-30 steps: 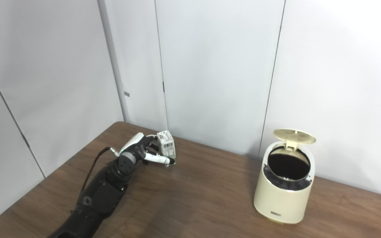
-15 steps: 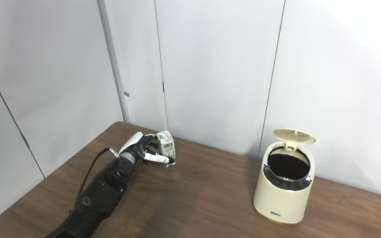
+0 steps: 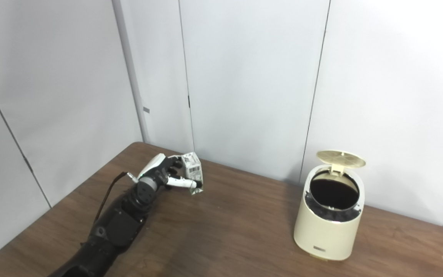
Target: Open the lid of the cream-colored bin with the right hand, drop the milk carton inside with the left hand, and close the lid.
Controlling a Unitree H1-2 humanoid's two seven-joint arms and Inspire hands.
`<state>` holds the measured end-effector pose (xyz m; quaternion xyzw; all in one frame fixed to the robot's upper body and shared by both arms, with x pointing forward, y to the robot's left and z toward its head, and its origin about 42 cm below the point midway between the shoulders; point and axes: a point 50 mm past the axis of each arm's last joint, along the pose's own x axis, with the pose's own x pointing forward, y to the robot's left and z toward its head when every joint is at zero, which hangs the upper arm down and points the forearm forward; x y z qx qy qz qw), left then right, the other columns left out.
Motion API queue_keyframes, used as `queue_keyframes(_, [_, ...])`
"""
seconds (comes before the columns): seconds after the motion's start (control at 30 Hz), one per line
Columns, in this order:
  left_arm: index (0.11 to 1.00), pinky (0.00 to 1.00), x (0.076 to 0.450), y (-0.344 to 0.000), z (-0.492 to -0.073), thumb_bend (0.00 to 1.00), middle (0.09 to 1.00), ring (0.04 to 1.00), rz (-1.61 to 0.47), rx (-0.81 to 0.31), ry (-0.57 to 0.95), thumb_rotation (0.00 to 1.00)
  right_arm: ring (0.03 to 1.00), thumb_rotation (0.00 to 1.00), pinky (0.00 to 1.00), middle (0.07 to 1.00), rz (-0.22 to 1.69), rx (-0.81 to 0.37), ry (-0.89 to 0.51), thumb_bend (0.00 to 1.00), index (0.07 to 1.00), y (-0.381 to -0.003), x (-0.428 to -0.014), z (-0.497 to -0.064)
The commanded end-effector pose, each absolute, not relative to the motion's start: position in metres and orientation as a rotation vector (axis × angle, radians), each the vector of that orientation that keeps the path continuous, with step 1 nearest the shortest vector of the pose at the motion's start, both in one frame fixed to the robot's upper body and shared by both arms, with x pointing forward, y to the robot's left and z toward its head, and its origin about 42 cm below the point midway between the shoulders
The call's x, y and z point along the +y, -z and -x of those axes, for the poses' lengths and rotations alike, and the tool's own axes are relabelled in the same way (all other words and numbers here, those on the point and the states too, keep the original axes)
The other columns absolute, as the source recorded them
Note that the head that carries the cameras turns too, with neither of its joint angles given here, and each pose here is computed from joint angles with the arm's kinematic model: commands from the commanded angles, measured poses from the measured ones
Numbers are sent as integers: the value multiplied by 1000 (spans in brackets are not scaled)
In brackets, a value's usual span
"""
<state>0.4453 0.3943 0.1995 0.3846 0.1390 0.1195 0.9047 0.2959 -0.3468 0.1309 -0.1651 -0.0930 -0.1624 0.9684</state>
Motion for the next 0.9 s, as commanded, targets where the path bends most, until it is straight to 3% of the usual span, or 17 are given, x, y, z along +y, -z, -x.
queue_keyframes(0.0, [913, 709, 400, -229, -456, 1000, 860, 823, -812, 200, -274, 334, 529, 789, 368, 576, 329, -197, 328, 795, 538, -128, -342, -292])
queue_keyframes(0.17, [892, 721, 403, -225, -457, 997, 841, 818, -775, 166, -280, 322, 523, 792, 364, 572, 325, -197, 325, 825, 534, -128, -341, -291])
queue_keyframes(0.37, [867, 724, 405, -220, -457, 934, 834, 823, -690, 124, -304, 230, 512, 784, 355, 561, 316, -194, 325, 840, 529, -130, -338, -290])
queue_keyframes(0.47, [803, 655, 404, -216, -457, 870, 769, 749, -611, 69, -358, 101, 512, 788, 353, 562, 316, -194, 328, 847, 528, -131, -338, -290])
queue_keyframes(0.53, [712, 561, 402, -213, -457, 842, 676, 646, -558, 25, -411, 21, 511, 790, 351, 564, 315, -194, 330, 837, 528, -131, -337, -290])
queue_keyframes(0.67, [626, 489, 398, -209, -459, 786, 568, 562, -501, -45, -480, 0, 516, 796, 354, 568, 321, -193, 327, 835, 531, -131, -337, -290])
queue_keyframes(0.7, [605, 495, 397, -209, -459, 646, 521, 560, -493, -54, -490, 0, 516, 798, 353, 569, 323, -192, 328, 823, 532, -131, -336, -290])
queue_keyframes(0.73, [594, 492, 397, -209, -460, 599, 506, 558, -489, -60, -496, 0, 515, 798, 351, 569, 324, -190, 329, 822, 531, -132, -336, -290])
queue_keyframes(0.87, [579, 484, 395, -206, -461, 552, 491, 556, -472, -68, -504, 0, 514, 802, 346, 567, 330, -177, 334, 822, 530, -134, -334, -289])
